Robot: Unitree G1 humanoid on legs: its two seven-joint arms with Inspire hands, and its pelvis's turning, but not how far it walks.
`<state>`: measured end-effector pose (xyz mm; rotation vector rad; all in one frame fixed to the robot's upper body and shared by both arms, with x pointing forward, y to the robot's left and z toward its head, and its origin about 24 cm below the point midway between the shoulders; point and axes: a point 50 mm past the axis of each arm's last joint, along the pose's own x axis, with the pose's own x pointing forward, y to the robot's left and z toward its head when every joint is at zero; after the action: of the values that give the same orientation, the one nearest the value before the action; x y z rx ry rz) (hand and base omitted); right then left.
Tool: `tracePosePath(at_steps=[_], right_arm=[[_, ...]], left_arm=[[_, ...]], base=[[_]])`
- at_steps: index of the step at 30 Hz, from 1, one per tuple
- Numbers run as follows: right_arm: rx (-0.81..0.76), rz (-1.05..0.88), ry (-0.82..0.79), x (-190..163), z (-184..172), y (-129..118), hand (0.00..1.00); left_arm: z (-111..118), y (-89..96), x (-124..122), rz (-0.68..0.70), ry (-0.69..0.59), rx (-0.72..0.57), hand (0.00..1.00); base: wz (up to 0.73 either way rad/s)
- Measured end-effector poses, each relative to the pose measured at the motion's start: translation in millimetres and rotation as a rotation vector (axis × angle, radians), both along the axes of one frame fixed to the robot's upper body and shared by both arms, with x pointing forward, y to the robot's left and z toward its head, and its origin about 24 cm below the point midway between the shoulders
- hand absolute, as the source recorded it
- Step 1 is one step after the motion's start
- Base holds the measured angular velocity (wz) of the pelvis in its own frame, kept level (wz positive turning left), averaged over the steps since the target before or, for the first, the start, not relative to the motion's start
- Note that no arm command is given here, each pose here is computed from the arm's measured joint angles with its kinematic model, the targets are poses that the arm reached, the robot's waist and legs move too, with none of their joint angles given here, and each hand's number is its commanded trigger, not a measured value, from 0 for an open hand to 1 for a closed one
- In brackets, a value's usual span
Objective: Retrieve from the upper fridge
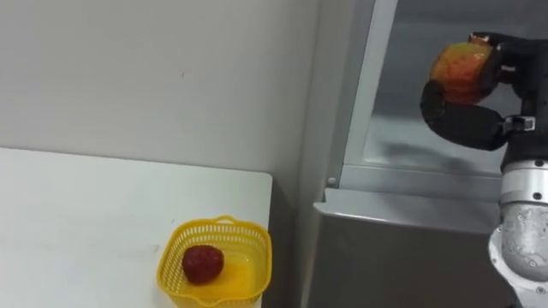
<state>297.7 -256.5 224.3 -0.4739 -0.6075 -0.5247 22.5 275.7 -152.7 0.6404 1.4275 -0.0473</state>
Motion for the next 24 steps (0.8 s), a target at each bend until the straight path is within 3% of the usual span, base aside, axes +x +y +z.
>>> tracePosePath(at_steps=[13,24], right_arm=[[-0.308,0.095,-0.387,-56,44,68,1.00],[-0.534,0.312,-0.347,-67,19,124,1.00]], left_arm=[[-2,-6.1,5,-0.021,-0.031,-0.036,0.00],[-7,-17.7,24,-0.130,-0.021,-0.075,0.00]], base=[[-0.06],[0.00]])
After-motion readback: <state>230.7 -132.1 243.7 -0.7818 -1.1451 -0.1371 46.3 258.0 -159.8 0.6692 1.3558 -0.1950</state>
